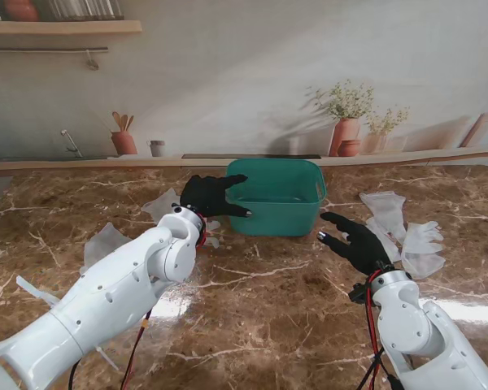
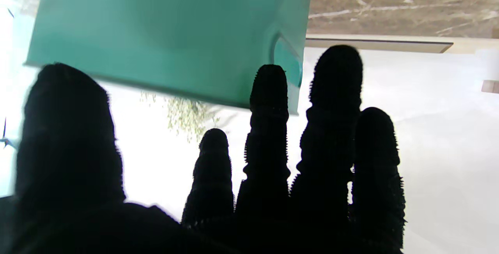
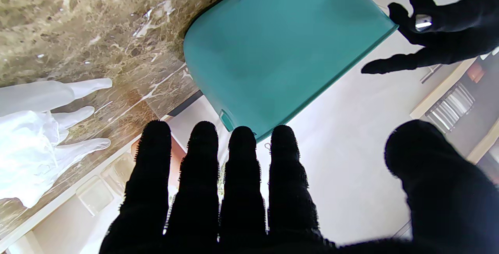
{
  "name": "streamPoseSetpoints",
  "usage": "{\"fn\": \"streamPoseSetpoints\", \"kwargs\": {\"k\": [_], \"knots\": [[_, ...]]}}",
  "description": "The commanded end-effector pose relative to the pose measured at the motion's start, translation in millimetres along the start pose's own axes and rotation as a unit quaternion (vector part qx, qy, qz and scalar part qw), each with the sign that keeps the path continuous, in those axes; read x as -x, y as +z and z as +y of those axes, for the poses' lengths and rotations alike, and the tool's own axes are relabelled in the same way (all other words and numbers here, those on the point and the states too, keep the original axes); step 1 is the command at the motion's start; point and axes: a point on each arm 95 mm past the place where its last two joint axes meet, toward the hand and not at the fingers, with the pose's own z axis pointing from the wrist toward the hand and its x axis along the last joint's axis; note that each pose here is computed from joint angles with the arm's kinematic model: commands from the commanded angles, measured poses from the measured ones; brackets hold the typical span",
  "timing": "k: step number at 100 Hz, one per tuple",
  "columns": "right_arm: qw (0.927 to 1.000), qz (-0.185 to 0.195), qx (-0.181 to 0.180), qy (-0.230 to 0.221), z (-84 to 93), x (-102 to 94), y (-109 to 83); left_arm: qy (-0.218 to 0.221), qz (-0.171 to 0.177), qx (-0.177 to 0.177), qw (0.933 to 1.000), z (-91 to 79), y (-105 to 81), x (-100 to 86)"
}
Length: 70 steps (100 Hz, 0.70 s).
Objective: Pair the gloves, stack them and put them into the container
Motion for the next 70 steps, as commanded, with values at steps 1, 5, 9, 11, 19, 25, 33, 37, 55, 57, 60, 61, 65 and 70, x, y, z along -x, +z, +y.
{"fn": "streamPoseSetpoints", "kwargs": {"k": [1, 5, 9, 11, 19, 25, 33, 37, 55, 57, 60, 61, 65, 70], "knots": [[1.0000, -0.003, -0.007, -0.001, -2.0, 1.9, -2.7, -0.007, 0.006, -0.018, 0.9998, -5.1, -7.3, -0.5], [1.0000, -0.002, -0.007, -0.003, -1.4, 1.6, -2.6, -0.019, 0.005, -0.025, 0.9995, -8.6, -10.7, -1.1], [1.0000, -0.001, -0.007, -0.004, -0.9, 1.2, -2.4, -0.031, 0.003, -0.031, 0.9990, -11.4, -14.4, -1.4], [1.0000, 0.000, -0.007, -0.005, -0.6, 1.0, -2.4, -0.035, 0.003, -0.035, 0.9988, -13.0, -16.2, -1.4], [0.9999, 0.003, -0.008, -0.009, 0.7, -0.5, -2.3, -0.052, 0.004, -0.045, 0.9976, -19.0, -24.5, -0.7], [0.9999, 0.005, -0.009, -0.013, 2.0, -1.9, -2.5, -0.068, 0.005, -0.050, 0.9965, -22.1, -30.8, 0.8], [0.9997, 0.008, -0.011, -0.019, 3.7, -3.5, -2.7, -0.093, 0.004, -0.051, 0.9943, -24.2, -39.8, 3.6], [0.9997, 0.009, -0.012, -0.022, 4.7, -4.1, -2.9, -0.103, 0.004, -0.052, 0.9934, -25.0, -44.9, 5.9], [0.9989, 0.011, -0.020, -0.042, 8.9, -5.4, -5.1, -0.144, 0.009, -0.061, 0.9877, -21.4, -69.7, 19.8], [0.9987, 0.011, -0.022, -0.045, 9.3, -5.4, -5.3, -0.148, 0.011, -0.062, 0.9870, -20.5, -72.4, 21.5], [0.9985, 0.011, -0.025, -0.049, 9.8, -5.5, -5.6, -0.154, 0.012, -0.062, 0.9860, -18.8, -76.7, 24.3], [0.9984, 0.011, -0.026, -0.050, 9.9, -5.5, -5.7, -0.157, 0.012, -0.061, 0.9857, -18.2, -78.1, 25.2], [0.9980, 0.011, -0.029, -0.056, 10.3, -5.8, -6.0, -0.167, 0.013, -0.060, 0.9841, -15.6, -84.0, 28.4], [0.9975, 0.011, -0.032, -0.062, 10.4, -6.1, -6.1, -0.180, 0.015, -0.057, 0.9819, -12.6, -90.8, 31.8]]}}
